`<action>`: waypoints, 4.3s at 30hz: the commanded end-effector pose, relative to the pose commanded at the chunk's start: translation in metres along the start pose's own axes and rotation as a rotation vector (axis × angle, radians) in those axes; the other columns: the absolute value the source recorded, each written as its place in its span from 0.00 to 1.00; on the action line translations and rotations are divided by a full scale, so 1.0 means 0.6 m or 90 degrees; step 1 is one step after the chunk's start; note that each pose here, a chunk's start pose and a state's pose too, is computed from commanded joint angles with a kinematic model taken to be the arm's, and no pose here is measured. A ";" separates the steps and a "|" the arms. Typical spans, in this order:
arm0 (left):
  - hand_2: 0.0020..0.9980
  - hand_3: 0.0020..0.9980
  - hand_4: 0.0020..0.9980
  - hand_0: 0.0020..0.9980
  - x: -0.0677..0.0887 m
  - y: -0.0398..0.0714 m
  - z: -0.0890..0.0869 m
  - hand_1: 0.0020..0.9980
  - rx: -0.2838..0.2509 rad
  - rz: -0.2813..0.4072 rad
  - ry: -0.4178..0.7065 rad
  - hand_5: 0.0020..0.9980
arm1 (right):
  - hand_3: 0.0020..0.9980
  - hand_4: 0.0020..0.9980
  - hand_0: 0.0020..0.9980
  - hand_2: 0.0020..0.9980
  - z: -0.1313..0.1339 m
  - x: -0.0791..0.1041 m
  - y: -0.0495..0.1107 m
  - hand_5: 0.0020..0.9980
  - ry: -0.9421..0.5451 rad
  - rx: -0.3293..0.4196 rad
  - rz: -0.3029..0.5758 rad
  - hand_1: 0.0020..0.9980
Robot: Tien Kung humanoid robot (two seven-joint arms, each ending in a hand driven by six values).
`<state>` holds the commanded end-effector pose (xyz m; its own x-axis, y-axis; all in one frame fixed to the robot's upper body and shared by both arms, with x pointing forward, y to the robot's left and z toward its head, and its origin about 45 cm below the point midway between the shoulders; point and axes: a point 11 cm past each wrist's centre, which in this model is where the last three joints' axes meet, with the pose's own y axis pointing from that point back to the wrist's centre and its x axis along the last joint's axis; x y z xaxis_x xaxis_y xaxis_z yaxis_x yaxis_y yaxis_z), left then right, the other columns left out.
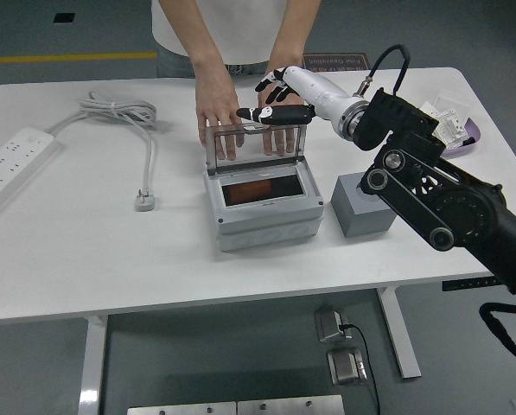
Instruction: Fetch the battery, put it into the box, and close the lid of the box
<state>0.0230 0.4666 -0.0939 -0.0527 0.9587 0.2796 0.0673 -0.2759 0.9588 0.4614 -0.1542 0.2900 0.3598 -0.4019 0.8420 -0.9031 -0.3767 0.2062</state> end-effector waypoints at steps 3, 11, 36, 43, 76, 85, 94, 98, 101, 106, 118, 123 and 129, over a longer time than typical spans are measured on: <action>0.65 0.76 0.74 0.67 0.003 0.001 0.005 0.68 -0.003 0.002 -0.003 0.37 | 0.76 0.98 0.80 0.63 0.014 -0.011 -0.011 0.74 -0.015 -0.011 -0.004 0.66; 0.65 0.76 0.74 0.67 0.005 0.003 0.013 0.68 -0.006 0.004 -0.013 0.37 | 0.75 0.97 0.79 0.63 0.058 -0.044 -0.023 0.72 -0.055 -0.033 0.002 0.66; 0.65 0.76 0.74 0.67 -0.004 0.001 0.007 0.68 -0.004 -0.002 -0.007 0.37 | 0.73 0.98 0.76 0.61 0.036 -0.077 0.019 0.77 0.012 0.001 -0.031 0.61; 0.65 0.76 0.74 0.67 -0.008 0.000 0.004 0.68 -0.002 -0.005 -0.005 0.37 | 0.72 0.97 0.76 0.61 0.033 -0.093 0.031 0.76 0.023 0.003 -0.045 0.61; 0.65 0.76 0.74 0.67 -0.018 -0.002 -0.002 0.68 0.001 -0.013 -0.005 0.37 | 0.74 0.95 0.74 0.61 0.029 -0.131 0.052 0.74 0.022 0.016 -0.064 0.58; 0.65 0.75 0.74 0.67 -0.017 -0.003 -0.006 0.68 0.005 -0.012 -0.006 0.37 | 0.75 0.95 0.74 0.60 0.032 -0.119 0.053 0.75 0.021 0.014 -0.049 0.58; 0.65 0.75 0.74 0.67 -0.016 -0.004 -0.016 0.68 0.011 -0.012 -0.003 0.37 | 0.75 0.95 0.74 0.60 0.045 -0.087 0.070 0.75 0.028 -0.015 -0.007 0.58; 0.65 0.75 0.74 0.67 -0.015 -0.005 -0.022 0.68 0.014 -0.012 0.000 0.37 | 0.75 0.95 0.74 0.59 0.047 -0.060 0.090 0.75 0.037 -0.026 0.035 0.58; 0.65 0.75 0.74 0.67 -0.015 -0.005 -0.024 0.68 0.016 -0.011 0.002 0.37 | 0.75 0.95 0.74 0.59 0.048 -0.026 0.108 0.75 0.046 -0.031 0.086 0.58; 0.65 0.75 0.74 0.67 -0.011 -0.005 -0.027 0.68 0.016 -0.010 0.003 0.37 | 0.74 0.95 0.74 0.59 0.061 0.034 0.137 0.75 0.054 -0.040 0.175 0.58; 0.65 0.75 0.74 0.67 0.012 -0.002 -0.023 0.68 0.009 0.005 0.000 0.37 | 0.73 0.95 0.74 0.60 0.176 0.111 0.236 0.76 -0.070 -0.086 0.380 0.58; 0.65 0.75 0.74 0.67 0.019 -0.001 -0.024 0.68 0.010 0.010 -0.004 0.37 | 0.72 0.95 0.74 0.60 0.224 0.131 0.282 0.76 -0.121 -0.110 0.455 0.58; 0.65 0.75 0.74 0.67 0.025 0.000 -0.018 0.68 0.005 0.014 -0.016 0.37 | 0.71 0.95 0.74 0.60 0.264 0.162 0.335 0.77 -0.179 -0.109 0.550 0.58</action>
<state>0.0114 0.4800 -0.0890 -0.0268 0.9539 0.2989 0.0764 -0.2961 0.9521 0.3517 -0.4012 0.3342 -0.4314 -0.6825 0.5900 -0.8987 0.2679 -0.3472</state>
